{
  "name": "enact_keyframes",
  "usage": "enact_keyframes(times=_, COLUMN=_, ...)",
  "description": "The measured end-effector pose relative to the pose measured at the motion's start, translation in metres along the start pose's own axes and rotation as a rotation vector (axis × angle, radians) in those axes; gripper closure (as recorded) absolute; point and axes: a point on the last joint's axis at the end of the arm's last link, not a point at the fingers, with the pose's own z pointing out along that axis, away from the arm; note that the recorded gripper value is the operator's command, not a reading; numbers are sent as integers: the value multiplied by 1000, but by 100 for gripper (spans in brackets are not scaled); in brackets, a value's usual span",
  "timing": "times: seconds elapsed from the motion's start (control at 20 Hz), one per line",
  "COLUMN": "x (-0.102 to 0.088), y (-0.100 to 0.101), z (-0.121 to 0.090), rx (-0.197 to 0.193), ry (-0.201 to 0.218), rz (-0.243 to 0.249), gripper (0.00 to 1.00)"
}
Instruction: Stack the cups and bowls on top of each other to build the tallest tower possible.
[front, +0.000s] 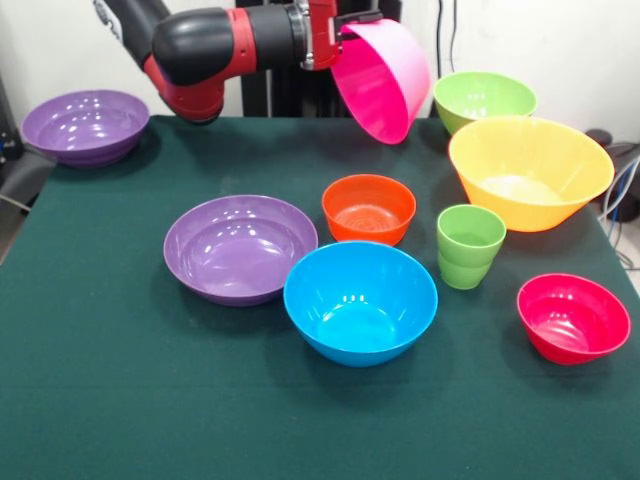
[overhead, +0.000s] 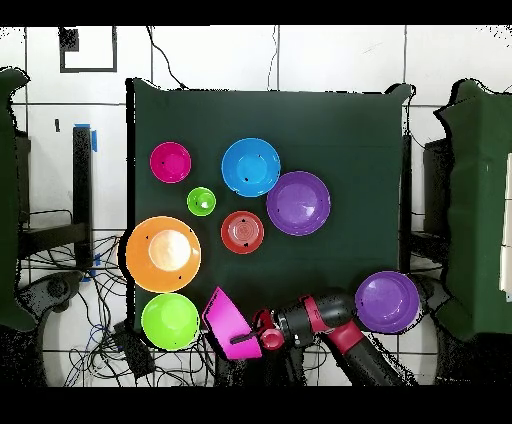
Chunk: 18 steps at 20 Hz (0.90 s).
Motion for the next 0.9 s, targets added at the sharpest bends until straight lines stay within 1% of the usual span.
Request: enact_keyframes(times=0.9, x=2, y=-1, z=1, rx=-4, ry=1, rz=8, gripper=100)
